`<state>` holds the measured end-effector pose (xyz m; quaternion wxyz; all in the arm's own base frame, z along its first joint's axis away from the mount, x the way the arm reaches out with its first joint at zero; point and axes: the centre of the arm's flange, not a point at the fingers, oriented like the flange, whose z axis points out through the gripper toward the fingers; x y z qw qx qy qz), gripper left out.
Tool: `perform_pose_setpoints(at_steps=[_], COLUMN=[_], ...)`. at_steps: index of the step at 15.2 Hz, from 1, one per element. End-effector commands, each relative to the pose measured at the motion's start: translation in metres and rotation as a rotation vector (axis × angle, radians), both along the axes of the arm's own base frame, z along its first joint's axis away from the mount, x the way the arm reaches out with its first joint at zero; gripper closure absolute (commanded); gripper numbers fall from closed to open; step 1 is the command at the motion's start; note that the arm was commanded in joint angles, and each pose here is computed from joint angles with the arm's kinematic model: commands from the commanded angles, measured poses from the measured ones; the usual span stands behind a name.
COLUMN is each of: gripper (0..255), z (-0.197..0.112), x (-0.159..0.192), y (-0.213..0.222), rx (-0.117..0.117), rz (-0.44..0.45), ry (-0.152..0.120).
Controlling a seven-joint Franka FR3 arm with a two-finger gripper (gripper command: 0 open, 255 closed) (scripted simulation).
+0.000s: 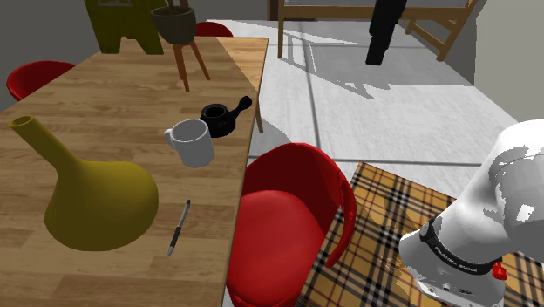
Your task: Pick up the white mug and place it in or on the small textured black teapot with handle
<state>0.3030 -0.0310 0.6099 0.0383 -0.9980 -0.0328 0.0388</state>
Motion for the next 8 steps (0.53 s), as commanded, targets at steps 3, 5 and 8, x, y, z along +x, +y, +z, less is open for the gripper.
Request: perform_pose_setpoints(at_steps=[3,5,8], gripper=[0,0,0], z=[-0.013,-0.026,-0.046], x=[0.022,0.043,0.076], y=[0.006,0.012,0.022], rx=[-0.004,-0.008,-0.015], rz=[0.001,0.001,0.002], ry=[-0.003,-0.007,-0.012])
